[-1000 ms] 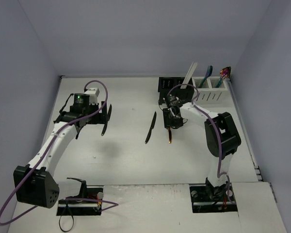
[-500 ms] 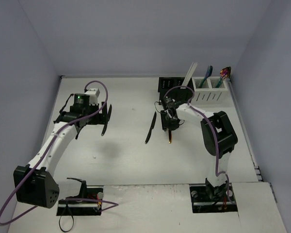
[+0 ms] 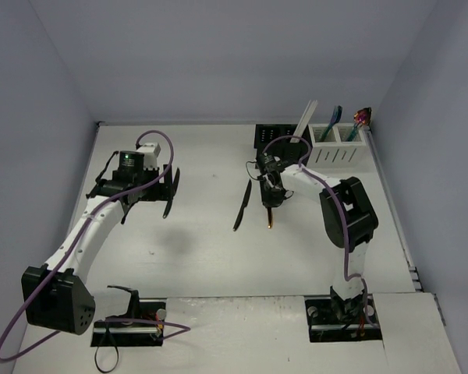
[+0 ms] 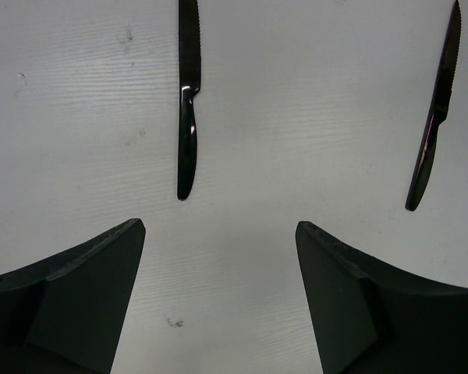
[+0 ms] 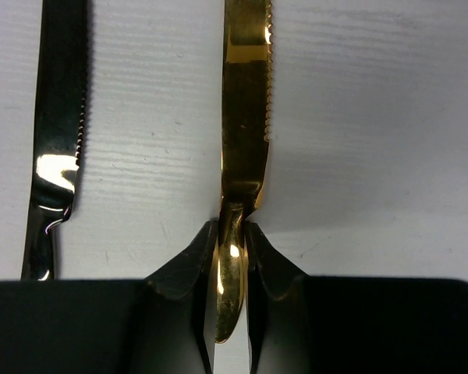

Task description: Sort the eating utensils into containers

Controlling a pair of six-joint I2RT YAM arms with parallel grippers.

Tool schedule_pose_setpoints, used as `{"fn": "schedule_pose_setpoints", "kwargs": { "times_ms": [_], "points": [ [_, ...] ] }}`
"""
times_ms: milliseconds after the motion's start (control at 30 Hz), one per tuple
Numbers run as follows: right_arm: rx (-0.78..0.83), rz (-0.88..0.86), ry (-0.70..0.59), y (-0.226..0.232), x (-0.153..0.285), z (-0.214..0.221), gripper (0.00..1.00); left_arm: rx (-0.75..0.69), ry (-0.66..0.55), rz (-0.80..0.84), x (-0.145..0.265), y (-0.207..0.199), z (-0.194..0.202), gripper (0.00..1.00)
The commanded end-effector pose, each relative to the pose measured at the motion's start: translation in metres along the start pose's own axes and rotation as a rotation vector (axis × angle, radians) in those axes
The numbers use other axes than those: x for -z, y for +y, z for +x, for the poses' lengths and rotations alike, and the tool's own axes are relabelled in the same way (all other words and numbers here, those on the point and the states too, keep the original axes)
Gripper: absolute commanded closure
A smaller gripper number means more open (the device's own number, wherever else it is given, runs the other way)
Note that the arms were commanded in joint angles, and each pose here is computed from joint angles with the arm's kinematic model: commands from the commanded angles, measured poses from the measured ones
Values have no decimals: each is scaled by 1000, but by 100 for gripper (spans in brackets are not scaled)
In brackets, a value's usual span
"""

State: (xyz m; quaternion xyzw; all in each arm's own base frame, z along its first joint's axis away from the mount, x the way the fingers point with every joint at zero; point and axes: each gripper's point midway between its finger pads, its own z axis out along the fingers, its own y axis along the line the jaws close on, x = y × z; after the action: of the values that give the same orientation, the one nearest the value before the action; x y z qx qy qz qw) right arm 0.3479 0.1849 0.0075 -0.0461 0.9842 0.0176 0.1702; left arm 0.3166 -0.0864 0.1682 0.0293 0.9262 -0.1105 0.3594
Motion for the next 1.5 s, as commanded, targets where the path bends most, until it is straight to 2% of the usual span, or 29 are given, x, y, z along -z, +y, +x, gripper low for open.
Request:
{"fn": "schedule_pose_setpoints", "kwargs": {
  "times_ms": [0,167,333,600,733,833,967,1200,1467],
  "points": [
    [23,74,36,-8,-19,9,100,6,-59,14,6,-4,-21,24],
    [91,35,-63,7,12,-15,100,6,-56,12,5,-4,-21,24],
    [147,-45,-235,29,72,-54,100,7,-58,11,5,-3,-21,24],
    [162,-137,-593,45,196,-141,100,8,-55,9,4,-3,-20,24],
    [147,-124,-746,39,233,-187,100,7,-52,9,4,-3,-20,24],
    [75,-139,-899,23,254,-231,100,7,-51,6,4,-2,-20,24],
    [-10,-156,-1049,-3,269,-278,100,8,-50,4,3,-2,-19,24],
    [1,-90,-1176,-16,245,-329,100,12,-55,-3,2,-1,-20,24],
    [-2,-75,-1228,-14,192,-347,100,17,-42,12,-1,-4,-19,24]
  ]
}}
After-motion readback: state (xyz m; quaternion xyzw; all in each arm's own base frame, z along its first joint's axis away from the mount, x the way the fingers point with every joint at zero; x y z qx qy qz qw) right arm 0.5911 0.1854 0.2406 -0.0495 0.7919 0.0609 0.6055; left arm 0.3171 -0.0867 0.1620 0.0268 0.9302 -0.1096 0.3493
